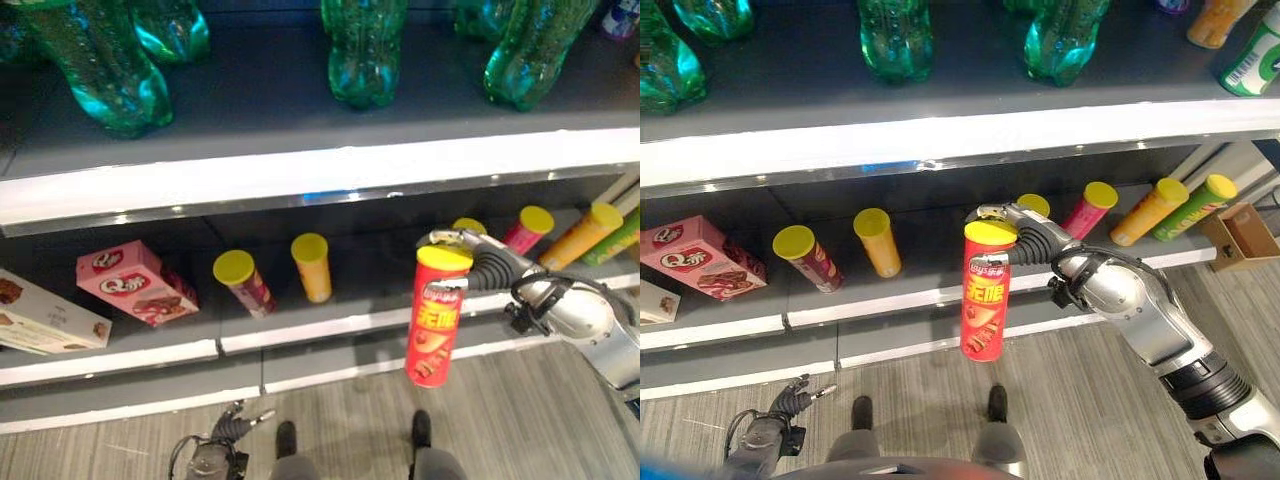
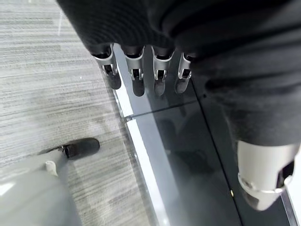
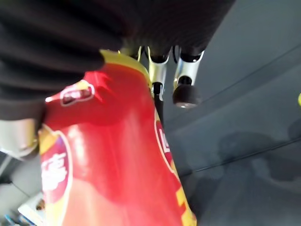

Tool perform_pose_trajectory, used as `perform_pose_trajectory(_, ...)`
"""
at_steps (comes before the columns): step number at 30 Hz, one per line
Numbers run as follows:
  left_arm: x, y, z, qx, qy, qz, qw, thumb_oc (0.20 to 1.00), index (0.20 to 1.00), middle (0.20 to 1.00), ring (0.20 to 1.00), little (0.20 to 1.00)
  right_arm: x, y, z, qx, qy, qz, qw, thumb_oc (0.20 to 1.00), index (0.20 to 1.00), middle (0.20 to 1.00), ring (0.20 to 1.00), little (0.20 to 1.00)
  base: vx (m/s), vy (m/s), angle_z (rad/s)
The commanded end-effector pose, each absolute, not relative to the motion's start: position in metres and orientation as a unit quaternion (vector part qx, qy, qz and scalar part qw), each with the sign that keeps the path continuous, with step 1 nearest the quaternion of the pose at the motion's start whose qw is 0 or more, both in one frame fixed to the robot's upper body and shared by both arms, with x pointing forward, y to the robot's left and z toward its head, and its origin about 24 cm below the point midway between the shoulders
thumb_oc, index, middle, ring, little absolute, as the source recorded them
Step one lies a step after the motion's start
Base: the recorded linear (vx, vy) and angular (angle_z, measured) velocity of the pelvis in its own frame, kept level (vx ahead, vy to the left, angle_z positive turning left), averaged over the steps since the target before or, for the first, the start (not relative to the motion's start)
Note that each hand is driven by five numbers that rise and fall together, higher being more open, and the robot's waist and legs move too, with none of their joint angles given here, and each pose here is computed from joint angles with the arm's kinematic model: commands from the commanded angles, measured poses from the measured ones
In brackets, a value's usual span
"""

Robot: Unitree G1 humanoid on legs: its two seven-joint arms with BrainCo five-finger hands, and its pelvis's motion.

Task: Put the goods on the table back onto the shelves and tidy them up.

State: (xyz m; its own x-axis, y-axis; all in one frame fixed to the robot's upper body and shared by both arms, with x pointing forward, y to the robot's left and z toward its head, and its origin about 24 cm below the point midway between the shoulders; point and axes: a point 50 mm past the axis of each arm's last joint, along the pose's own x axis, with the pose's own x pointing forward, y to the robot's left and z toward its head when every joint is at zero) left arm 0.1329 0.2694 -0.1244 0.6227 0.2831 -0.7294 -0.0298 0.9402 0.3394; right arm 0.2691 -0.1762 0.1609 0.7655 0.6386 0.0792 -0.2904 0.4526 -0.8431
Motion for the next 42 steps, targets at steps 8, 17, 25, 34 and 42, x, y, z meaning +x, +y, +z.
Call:
perform_pose_trajectory(8,0.144,0.286,-0.115,0.186,0.411,0.104,0.886,1.000,1.000,1.000,1.000,1.000,0.291,-0.157,0.171,-0.481,-0.251,0.238,0.806,0.200,0.200,0.200,0.200,0.200,0.00,-0.002,0.10)
perform_pose_trajectory(17,0.138,0.284,-0.120,0.187,0.426,0.105,0.879,1.000,1.000,1.000,1.000,1.000,0.308,-0.159,0.149,-0.522,-0.216,0.204,0.799,0.200,0.200,0.200,0.200,0.200,0.01,-0.008,0.06)
perform_pose_trajectory(25,0.136,0.284,-0.122,0.186,0.433,0.109,0.875,1.000,1.000,1.000,1.000,1.000,0.318,-0.160,0.143,-0.533,-0.208,0.167,0.803,0.200,0.200,0.200,0.200,0.200,0.00,0.000,0.00)
perform_pose_trajectory(34,0.128,0.284,-0.126,0.187,0.448,0.117,0.866,1.000,1.000,1.000,1.000,1.000,0.325,-0.176,0.148,-0.552,-0.211,0.083,0.803,0.200,0.200,0.200,0.200,0.200,0.01,0.003,0.01)
perform_pose_trajectory(42,0.121,0.282,-0.131,0.186,0.466,0.131,0.855,1.000,1.000,1.000,1.000,1.000,0.333,-0.176,0.152,-0.578,-0.231,0.016,0.782,0.200,0.200,0.200,0.200,0.200,0.01,0.003,0.06)
